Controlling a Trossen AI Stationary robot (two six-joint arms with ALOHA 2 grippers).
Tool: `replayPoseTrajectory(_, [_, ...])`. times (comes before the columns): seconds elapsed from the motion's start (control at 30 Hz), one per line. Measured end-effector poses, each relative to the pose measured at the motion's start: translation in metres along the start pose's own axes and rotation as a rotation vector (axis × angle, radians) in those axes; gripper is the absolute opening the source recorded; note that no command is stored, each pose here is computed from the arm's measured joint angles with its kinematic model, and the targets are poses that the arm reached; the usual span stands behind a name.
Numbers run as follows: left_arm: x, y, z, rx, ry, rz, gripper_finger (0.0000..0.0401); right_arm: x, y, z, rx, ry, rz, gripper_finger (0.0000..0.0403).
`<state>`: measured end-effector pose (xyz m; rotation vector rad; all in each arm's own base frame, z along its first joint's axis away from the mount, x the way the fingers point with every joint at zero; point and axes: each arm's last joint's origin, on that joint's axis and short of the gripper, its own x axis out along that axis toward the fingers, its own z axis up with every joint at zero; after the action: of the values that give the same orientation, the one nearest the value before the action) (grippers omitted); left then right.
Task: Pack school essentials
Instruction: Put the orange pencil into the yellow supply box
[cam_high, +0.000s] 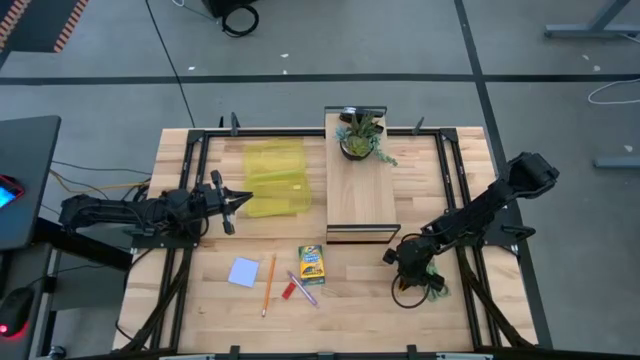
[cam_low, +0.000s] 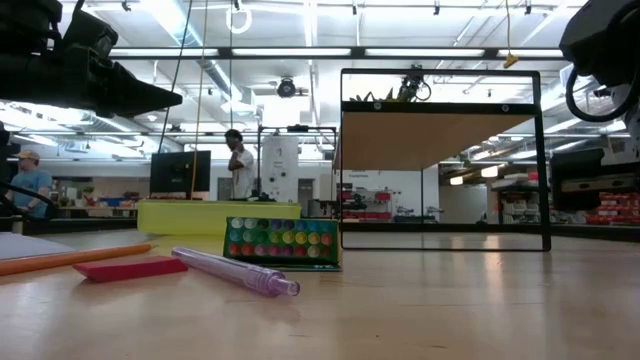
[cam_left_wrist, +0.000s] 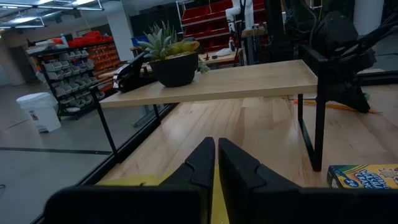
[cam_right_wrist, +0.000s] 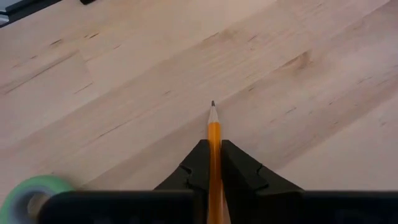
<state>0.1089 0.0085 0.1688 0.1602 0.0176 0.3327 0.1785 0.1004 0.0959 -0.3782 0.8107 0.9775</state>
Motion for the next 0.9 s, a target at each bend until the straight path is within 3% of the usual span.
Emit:
replayPoseTrajectory(0.6, [0.000,0.000,0.000,0.000,0.000,0.001,0.0028,-0.005,0.002,0.002,0.034,-0.008,-0.011,0.0035])
replayPoseTrajectory(0.9, [0.000,0.000,0.000,0.000,0.000,0.000,0.0039,-0.009,-0.005,0.020,0.055,-0.061,-0.055,0.0035])
